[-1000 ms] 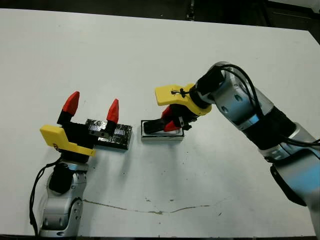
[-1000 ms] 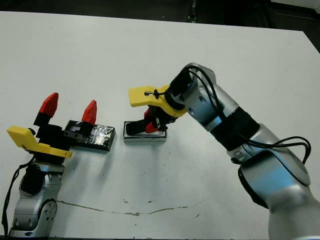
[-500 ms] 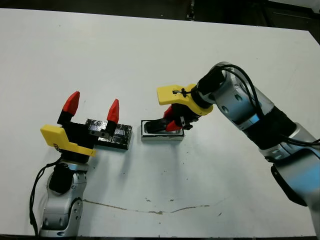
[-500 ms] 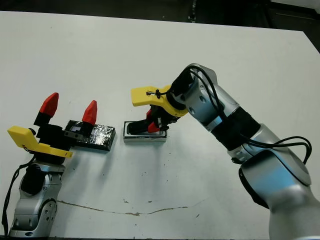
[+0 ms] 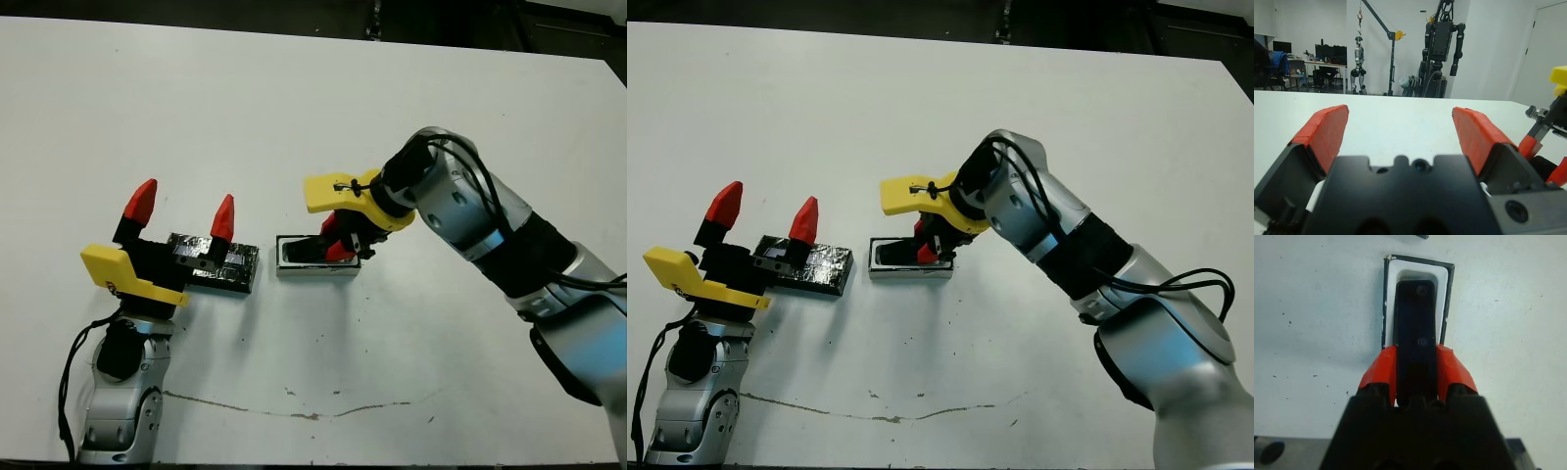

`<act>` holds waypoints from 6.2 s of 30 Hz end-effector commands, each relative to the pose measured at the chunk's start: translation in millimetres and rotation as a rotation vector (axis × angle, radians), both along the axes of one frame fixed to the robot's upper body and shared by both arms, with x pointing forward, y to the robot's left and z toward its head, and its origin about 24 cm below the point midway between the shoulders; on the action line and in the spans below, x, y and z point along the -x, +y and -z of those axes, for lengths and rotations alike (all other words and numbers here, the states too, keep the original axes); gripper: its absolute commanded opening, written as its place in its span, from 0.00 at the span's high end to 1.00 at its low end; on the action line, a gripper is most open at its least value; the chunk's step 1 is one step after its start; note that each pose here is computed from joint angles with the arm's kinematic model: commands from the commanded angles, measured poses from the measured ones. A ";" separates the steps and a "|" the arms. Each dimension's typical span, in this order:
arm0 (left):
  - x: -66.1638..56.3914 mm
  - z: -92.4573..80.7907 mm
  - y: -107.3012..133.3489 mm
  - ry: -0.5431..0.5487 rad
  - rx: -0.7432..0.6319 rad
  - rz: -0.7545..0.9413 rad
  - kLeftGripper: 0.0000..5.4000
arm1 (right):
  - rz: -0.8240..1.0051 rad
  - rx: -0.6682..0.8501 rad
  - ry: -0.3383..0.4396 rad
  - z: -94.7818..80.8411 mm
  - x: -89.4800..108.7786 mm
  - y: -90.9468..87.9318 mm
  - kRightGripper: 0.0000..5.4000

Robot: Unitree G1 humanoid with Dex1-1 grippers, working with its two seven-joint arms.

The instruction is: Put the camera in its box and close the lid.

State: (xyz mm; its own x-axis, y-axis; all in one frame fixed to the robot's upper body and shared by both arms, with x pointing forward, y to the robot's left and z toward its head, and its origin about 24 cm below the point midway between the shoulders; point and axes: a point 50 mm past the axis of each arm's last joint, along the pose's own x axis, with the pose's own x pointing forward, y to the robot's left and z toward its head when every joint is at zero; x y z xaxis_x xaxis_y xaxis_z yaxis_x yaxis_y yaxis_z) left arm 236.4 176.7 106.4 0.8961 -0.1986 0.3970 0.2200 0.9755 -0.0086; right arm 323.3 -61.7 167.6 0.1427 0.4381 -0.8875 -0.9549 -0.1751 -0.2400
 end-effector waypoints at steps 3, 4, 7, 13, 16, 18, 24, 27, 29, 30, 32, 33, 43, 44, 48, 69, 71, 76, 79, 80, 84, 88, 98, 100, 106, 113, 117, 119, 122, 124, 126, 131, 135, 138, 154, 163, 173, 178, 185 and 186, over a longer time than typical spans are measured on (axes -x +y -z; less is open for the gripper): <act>2.1 4.8 1.8 0.011 0.002 -0.006 0.00 | -0.004 0.023 0.039 13.1 4.0 2.1 0.69; 2.2 4.9 1.8 0.011 0.004 -0.006 0.00 | -0.007 0.025 0.042 14.4 4.5 2.9 0.69; 2.5 4.8 1.1 0.010 0.010 -0.004 0.00 | 0.011 0.028 0.074 21.6 6.4 6.9 0.69; 2.9 5.4 0.9 0.016 0.014 -0.012 0.00 | 0.046 -0.001 0.117 22.1 12.1 15.9 0.69; 2.9 5.2 0.6 0.012 0.015 -0.012 0.00 | 0.055 -0.007 0.126 22.4 13.4 18.3 0.69; 2.8 5.4 0.6 0.008 0.008 -0.013 0.00 | 0.051 -0.007 0.120 22.3 13.6 19.5 0.69; 2.7 6.5 0.2 0.012 0.017 -0.012 0.00 | 0.057 -0.016 0.111 21.1 15.6 21.6 0.69; 2.9 6.2 0.2 0.010 0.012 -0.019 0.00 | 0.059 -0.024 0.118 21.9 16.1 21.8 0.69; 3.2 6.0 0.1 0.011 0.010 -0.021 0.00 | 0.079 -0.030 0.133 22.4 15.7 21.8 0.69; 3.3 5.9 0.1 0.011 0.008 -0.020 0.00 | 0.083 -0.034 0.136 22.4 15.5 21.8 0.69; 2.9 6.3 0.2 0.008 0.008 -0.016 0.00 | 0.088 -0.047 0.136 21.8 15.1 21.6 0.69; 2.7 6.5 0.2 0.007 0.008 -0.013 0.00 | 0.092 -0.055 0.136 21.5 15.0 21.4 0.69; 2.6 6.9 -0.7 0.012 0.014 -0.012 0.00 | -0.225 -0.094 -0.055 4.9 8.4 20.8 0.51; 2.6 6.9 -0.9 0.011 0.010 -0.012 0.00 | -0.229 -0.099 -0.057 3.5 6.6 19.9 0.48; 2.7 6.4 -1.2 0.015 0.003 -0.015 0.00 | -0.216 -0.134 -0.059 -3.9 1.0 15.2 0.38; 0.5 4.6 -0.8 0.009 0.000 -0.002 0.00 | -0.072 -0.500 -0.234 -89.3 -5.3 -45.2 0.00; 0.4 4.4 -1.2 0.009 0.005 0.000 0.00 | -0.034 -0.592 -0.268 -89.0 -2.5 -53.6 0.00; 0.4 4.5 -1.5 0.012 0.008 0.000 0.00 | 0.172 -0.786 -0.391 -68.8 8.9 -74.4 0.00; 0.4 4.5 -1.8 0.011 0.005 -0.003 0.00 | 0.291 -0.856 -0.443 -45.5 16.9 -81.6 0.06; 0.4 4.5 -2.0 0.012 0.008 -0.003 0.00 | 0.337 -0.885 -0.437 -36.4 18.8 -83.3 0.08; 0.3 4.4 -2.2 0.012 0.016 0.002 0.00 | 0.489 -0.954 -0.440 -1.6 27.4 -85.5 0.19; 0.2 4.9 -2.1 0.010 0.014 0.001 0.00 | 0.553 -0.961 -0.485 26.7 39.0 -78.8 0.30; 0.6 5.3 -2.4 0.015 0.011 -0.004 0.00 | 0.537 -1.017 -0.467 56.1 52.4 -67.0 0.59; 0.8 5.3 -2.5 0.015 0.007 -0.010 0.00 | 0.537 -1.028 -0.473 58.0 52.9 -66.1 0.63; 0.5 6.3 -2.8 0.018 0.019 -0.002 0.00 | 0.537 -1.057 -0.480 58.4 53.0 -62.9 0.81; 1.1 6.2 -2.5 0.016 0.013 0.003 0.00 | 0.543 -1.059 -0.466 58.0 52.7 -58.1 1.00; 1.0 6.6 -2.3 0.016 0.011 0.002 0.00 | 0.552 -1.050 -0.446 61.1 52.6 -54.3 1.00; 1.2 6.6 -2.6 0.018 0.010 -0.003 0.00 | 0.553 -1.034 -0.433 64.0 53.5 -52.2 1.00; 1.3 6.6 -2.7 0.018 0.006 -0.006 0.00 | 0.555 -0.997 -0.401 70.1 55.3 -50.5 1.00; 1.4 6.6 -2.5 0.015 0.001 -0.008 0.00 | 0.573 -0.973 -0.361 75.9 56.7 -50.2 1.00; 1.3 6.7 -2.5 0.014 0.005 -0.004 0.00 | 0.588 -0.956 -0.331 80.6 57.9 -50.0 1.00; 1.4 7.3 -2.3 0.012 0.000 -0.006 0.00 | 0.589 -0.889 -0.297 93.2 60.5 -51.2 1.00; 1.3 7.5 -2.5 0.011 0.004 -0.007 0.00 | 0.586 -0.841 -0.271 102.9 63.6 -53.0 1.00; 1.3 7.7 -2.5 0.017 0.016 -0.002 0.00 | 0.589 -0.790 -0.253 110.2 66.3 -55.1 1.00; 1.4 5.9 -1.4 0.015 0.004 0.003 0.00 | 0.762 -1.092 -0.330 66.5 68.2 -88.4 1.00; -2.4 -6.0 8.9 -0.045 -0.072 0.001 0.00 | 0.952 -1.328 -0.466 38.2 82.6 -133.6 1.00; -22.9 -52.1 42.5 -0.046 -0.362 0.217 0.00 | 1.095 -1.272 -0.528 53.0 88.4 -153.6 1.00; -39.3 -79.5 61.7 0.069 -0.600 0.460 0.00 | 1.109 -1.266 -0.511 59.0 83.8 -154.5 1.00; -62.2 -103.1 70.2 0.209 -0.772 0.716 0.00 | 1.100 -1.265 -0.478 63.2 81.7 -151.4 1.00; -64.3 -104.6 70.1 0.218 -0.794 0.755 0.00 | 1.099 -1.263 -0.476 63.6 81.6 -151.2 1.00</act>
